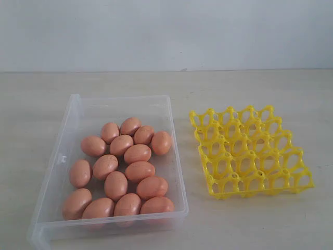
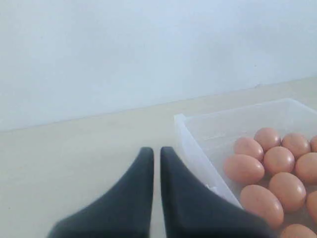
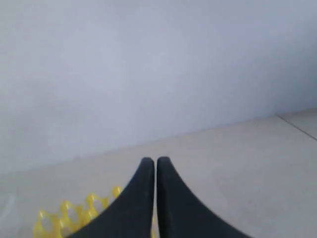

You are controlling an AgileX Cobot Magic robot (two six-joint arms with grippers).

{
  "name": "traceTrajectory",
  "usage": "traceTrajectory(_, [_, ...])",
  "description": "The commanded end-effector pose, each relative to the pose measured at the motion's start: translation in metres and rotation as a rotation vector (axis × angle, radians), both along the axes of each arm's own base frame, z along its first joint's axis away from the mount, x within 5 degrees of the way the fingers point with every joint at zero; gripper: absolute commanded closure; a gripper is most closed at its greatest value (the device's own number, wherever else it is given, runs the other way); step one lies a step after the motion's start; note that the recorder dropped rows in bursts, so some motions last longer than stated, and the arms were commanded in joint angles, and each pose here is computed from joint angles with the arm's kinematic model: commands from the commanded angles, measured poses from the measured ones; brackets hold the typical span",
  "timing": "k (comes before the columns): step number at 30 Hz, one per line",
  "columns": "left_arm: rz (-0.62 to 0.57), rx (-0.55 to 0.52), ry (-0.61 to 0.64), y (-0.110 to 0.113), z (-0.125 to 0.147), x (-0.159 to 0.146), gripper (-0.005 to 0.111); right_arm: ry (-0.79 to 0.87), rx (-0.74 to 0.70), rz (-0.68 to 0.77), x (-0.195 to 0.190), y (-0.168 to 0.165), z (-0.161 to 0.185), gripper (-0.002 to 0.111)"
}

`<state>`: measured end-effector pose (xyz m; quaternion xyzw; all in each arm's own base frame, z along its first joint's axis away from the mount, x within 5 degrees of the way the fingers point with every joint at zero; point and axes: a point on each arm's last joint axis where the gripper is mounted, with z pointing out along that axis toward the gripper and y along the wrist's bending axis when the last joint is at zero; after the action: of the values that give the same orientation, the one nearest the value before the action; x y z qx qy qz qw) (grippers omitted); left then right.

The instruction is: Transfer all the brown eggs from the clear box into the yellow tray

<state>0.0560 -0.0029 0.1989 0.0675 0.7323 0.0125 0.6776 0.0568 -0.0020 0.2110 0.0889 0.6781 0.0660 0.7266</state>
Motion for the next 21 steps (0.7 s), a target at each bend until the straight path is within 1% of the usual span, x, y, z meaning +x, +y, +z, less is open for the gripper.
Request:
traceTrajectory(1, [-0.007,-0.007,0.001,0.000,-0.001,0.000,0.103,-0.141,0.281,-0.022,-0.002,-0.005,0.011,0.109])
traceTrajectory(3, [-0.007,-0.007,0.001,0.000,-0.001,0.000,0.103,-0.166,0.440,-0.008,-0.003,-0.006,0.012,0.109])
traceTrajectory(4, [-0.007,-0.007,0.001,0.000,-0.001,0.000,0.103,-0.168,0.481,-0.002,-0.003,-0.006,0.012,0.109])
traceTrajectory(6, [-0.007,-0.007,0.001,0.000,-0.001,0.000,0.103,-0.189,0.485,-0.006,-0.003,-0.007,0.014,0.109])
traceTrajectory(8, [-0.007,-0.007,0.001,0.000,-0.001,0.000,0.103,-0.246,0.429,-0.021,-0.004,-0.008,0.019,0.109])
traceTrajectory(11, [-0.007,-0.007,0.001,0.000,-0.001,0.000,0.103,-0.342,0.225,-0.026,-0.008,-0.007,0.029,0.109])
traceTrajectory(14, [-0.007,-0.007,0.001,0.000,-0.001,0.000,0.103,-0.441,0.019,0.042,-0.012,0.003,0.038,0.109])
traceTrajectory(15, [-0.007,-0.007,0.001,0.000,-0.001,0.000,0.103,-0.480,-0.031,0.104,-0.014,0.010,0.041,0.109])
traceTrajectory(17, [-0.007,-0.007,0.001,0.000,-0.001,0.000,0.103,-0.565,-0.201,0.238,-0.020,0.026,0.046,0.109])
traceTrajectory(18, [-0.007,-0.007,0.001,0.000,-0.001,0.000,0.103,-0.636,-0.318,0.333,-0.026,0.037,0.048,0.109])
traceTrajectory(19, [-0.007,-0.007,0.001,0.000,-0.001,0.000,0.103,-0.683,-0.395,0.389,-0.030,0.044,0.048,0.109])
traceTrajectory(21, [-0.007,-0.007,0.001,0.000,-0.001,0.000,0.103,-0.776,-0.534,0.450,-0.038,0.054,0.048,0.109])
